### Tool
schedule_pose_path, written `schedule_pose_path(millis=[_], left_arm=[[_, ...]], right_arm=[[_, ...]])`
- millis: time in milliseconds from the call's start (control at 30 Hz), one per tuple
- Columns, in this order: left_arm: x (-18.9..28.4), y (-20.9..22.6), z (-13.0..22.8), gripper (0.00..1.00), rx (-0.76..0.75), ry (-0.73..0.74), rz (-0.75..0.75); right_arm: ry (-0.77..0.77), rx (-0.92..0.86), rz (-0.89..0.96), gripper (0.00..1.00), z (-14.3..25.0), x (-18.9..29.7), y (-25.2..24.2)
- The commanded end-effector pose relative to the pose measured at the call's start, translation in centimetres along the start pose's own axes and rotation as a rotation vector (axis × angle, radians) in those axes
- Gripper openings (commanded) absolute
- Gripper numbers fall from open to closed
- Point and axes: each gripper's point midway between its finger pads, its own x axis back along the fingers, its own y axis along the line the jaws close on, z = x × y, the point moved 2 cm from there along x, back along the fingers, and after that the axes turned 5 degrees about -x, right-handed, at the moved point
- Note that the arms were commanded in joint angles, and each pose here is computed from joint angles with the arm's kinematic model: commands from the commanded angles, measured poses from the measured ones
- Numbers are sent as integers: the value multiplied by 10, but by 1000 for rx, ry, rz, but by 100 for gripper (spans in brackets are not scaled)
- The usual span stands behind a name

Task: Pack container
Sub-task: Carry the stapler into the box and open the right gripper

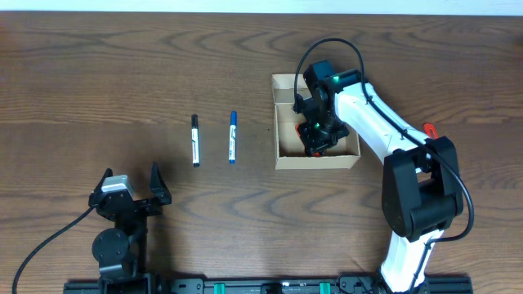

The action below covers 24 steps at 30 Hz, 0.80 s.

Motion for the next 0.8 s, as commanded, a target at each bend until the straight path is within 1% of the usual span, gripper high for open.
schedule_pose_path(millis=[0,67,100,167,333,367,400,633,767], left_arm=[[-1,-1,15,95,-1,47,6],[-1,-1,15,95,-1,47,6],[-1,-1,15,95,-1,47,6],[-1,-1,15,95,-1,47,6],[-1,-1,15,95,-1,47,6],[-1,-1,15,95,-1,47,6],[-1,-1,15,95,-1,47,6],[-1,-1,15,95,-1,47,6],[-1,-1,15,95,-1,47,6]], right_arm=[[5,-4,0,13,0,-3,2],[3,-3,0,17,0,-3,2],[3,-3,0,22,0,-3,2],[3,-4,0,23,0,-3,2],[-3,-2,0,41,-2,-2,2],[-6,-1,0,46,-2,-2,2],[-8,3,0,49,-3,-2,2],[-31,2,25,50,-9,4,-3],[-86,-11,35,49,-25,32,-9]])
